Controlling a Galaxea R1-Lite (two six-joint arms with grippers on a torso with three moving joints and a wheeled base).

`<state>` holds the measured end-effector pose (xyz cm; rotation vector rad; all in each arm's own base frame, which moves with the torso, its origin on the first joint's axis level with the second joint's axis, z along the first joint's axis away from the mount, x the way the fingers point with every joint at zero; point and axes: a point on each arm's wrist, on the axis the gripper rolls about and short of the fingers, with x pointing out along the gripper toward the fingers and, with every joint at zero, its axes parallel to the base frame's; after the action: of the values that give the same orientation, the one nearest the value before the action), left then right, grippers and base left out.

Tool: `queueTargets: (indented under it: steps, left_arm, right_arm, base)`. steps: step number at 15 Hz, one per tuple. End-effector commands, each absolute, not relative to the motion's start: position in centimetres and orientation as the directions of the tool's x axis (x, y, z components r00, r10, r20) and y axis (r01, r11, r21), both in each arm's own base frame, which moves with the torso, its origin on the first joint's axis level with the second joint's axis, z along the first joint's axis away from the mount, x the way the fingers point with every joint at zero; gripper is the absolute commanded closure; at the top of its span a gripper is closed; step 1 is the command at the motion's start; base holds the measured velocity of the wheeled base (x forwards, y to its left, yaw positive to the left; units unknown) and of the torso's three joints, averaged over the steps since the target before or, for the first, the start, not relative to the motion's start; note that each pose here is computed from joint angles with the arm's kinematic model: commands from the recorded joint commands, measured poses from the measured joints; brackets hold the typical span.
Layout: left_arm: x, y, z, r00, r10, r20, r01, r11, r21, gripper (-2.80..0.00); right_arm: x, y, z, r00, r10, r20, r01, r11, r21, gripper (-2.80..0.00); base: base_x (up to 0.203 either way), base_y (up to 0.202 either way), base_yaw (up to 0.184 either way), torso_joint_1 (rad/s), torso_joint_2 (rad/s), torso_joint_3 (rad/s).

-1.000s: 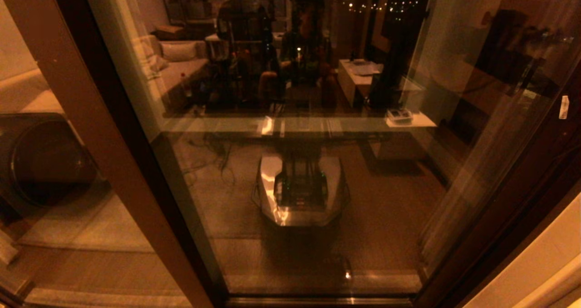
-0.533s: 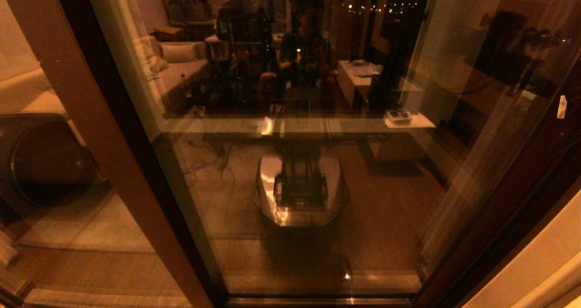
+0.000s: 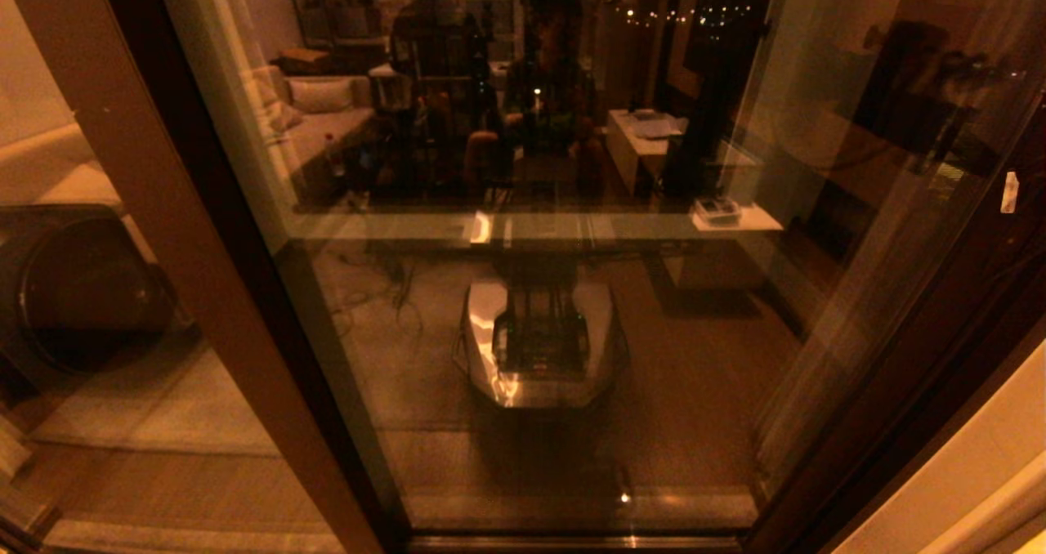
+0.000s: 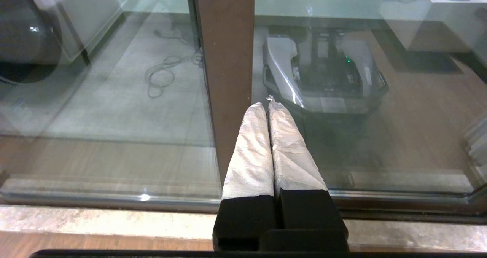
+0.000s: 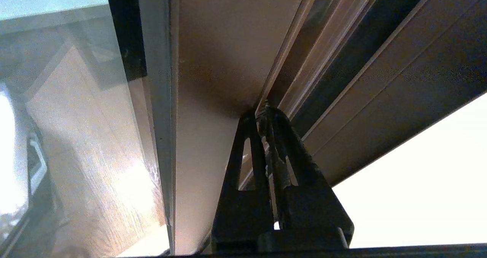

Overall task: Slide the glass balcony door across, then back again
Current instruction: Close the slid door

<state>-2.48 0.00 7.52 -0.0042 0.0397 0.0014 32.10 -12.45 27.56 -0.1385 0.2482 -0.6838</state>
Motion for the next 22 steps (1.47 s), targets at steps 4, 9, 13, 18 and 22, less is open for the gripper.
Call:
queueTargets:
  steps: [4,9,13,18,22]
  left_arm:
    - [-2.48,0.0,7.52,0.999,0.002,-0.04,-0.002,1.0,-0.005,0.0]
    - [-2.48,0.0,7.52,0.999,0.002,-0.04,-0.002,1.0,-0.005,0.0]
    - [-2.48,0.0,7.52,0.999,0.002,-0.04,-0.002,1.0,-0.005,0.0]
    - [-2.48,0.0,7.52,0.999,0.002,-0.04,-0.002,1.0,-0.005,0.0]
    - [-2.48,0.0,7.52,0.999,0.002,-0.04,-0.002,1.0,-0.005,0.0]
  right_arm:
    - [32.27,-13.06,27.46,0.737,-0.652,-0.179,0.619,0.757,-0.21,0.0]
    - [32.31,-13.08,27.41,0.737,-0.652,-0.18,0.618,0.757,-0.21,0.0]
    - [32.33,-13.15,27.39,0.735,-0.653,-0.181,0.619,0.756,-0.212,0.0]
    - [32.28,-13.52,27.43,0.729,-0.661,-0.179,0.627,0.749,-0.213,0.0]
    - [32.46,-13.87,27.22,0.723,-0.666,-0.184,0.631,0.745,-0.216,0.0]
  base:
    - [0.0,0.0,0.0,0.0,0.0,0.0]
    - [0.0,0.0,0.0,0.0,0.0,0.0]
    - [0.0,0.0,0.0,0.0,0.0,0.0]
    - [0.0,0.0,0.0,0.0,0.0,0.0]
    - [0.0,0.0,0.0,0.0,0.0,0.0]
